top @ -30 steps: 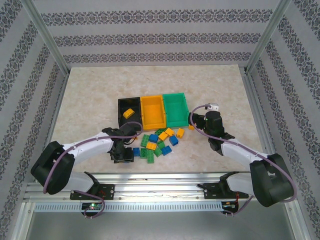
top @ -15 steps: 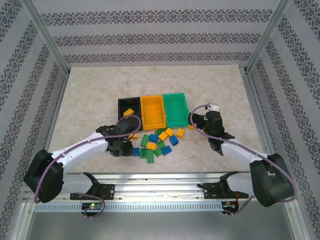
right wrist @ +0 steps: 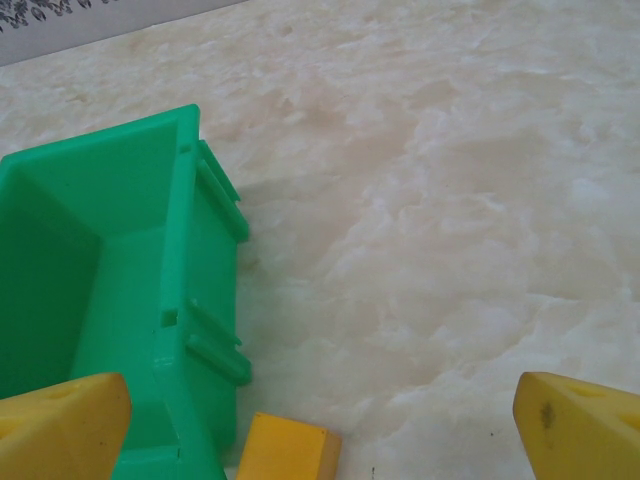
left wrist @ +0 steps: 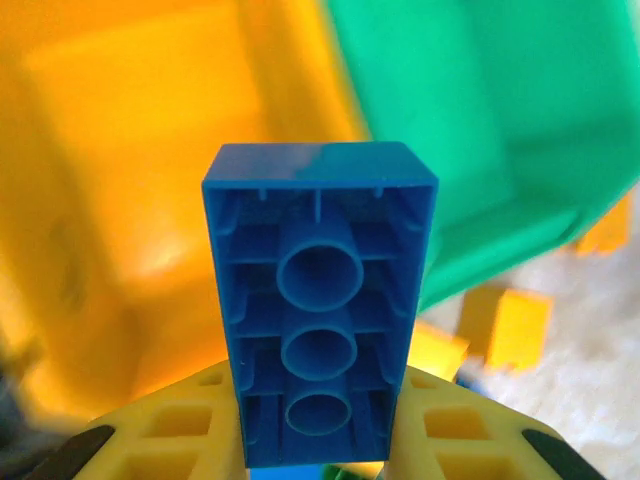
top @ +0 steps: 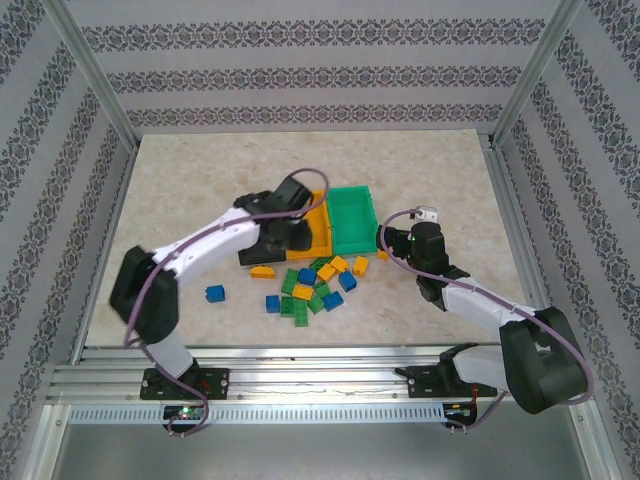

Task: Sort the legos into containers by color
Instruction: Place the lego in the container.

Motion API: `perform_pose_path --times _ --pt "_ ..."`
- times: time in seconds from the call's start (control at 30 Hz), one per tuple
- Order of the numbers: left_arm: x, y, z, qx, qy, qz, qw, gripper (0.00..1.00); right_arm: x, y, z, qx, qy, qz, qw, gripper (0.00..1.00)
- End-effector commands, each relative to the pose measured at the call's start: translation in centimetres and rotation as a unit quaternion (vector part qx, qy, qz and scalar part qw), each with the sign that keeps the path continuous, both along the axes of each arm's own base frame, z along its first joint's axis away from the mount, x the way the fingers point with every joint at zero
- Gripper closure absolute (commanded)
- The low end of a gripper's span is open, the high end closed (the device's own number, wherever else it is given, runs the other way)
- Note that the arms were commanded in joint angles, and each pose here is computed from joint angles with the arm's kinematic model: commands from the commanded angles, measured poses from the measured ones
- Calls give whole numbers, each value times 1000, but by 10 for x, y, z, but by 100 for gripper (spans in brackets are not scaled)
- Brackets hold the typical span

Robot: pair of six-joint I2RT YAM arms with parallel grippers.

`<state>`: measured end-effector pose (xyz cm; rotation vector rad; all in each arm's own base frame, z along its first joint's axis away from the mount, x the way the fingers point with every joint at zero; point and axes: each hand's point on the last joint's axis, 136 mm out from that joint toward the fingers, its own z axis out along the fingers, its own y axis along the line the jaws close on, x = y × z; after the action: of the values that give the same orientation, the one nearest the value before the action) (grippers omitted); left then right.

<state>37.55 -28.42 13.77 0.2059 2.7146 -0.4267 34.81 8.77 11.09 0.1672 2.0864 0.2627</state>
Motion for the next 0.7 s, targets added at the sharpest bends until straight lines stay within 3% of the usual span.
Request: perform_pose_path --times 0.0,0.13,0.3,0.43,0.53,0.67 --pt "22 -29 9 -3 -17 -55 998 81 1 4 13 3 -21 4 1000 2" --pt "44 -56 12 -20 -13 -77 997 80 1 4 13 3 -20 5 1000 2" --pt "49 -68 6 -28 0 -95 995 62 1 5 14 7 -21 5 1000 2" --pt "43 -66 9 -26 5 -107 994 53 1 6 13 12 -20 5 1000 2" --pt "38 -62 14 -22 2 -113 993 38 2 8 11 14 -16 7 1000 2" --pt "28 -49 25 -8 -1 -116 993 36 3 10 8 15 -13 10 1000 2"
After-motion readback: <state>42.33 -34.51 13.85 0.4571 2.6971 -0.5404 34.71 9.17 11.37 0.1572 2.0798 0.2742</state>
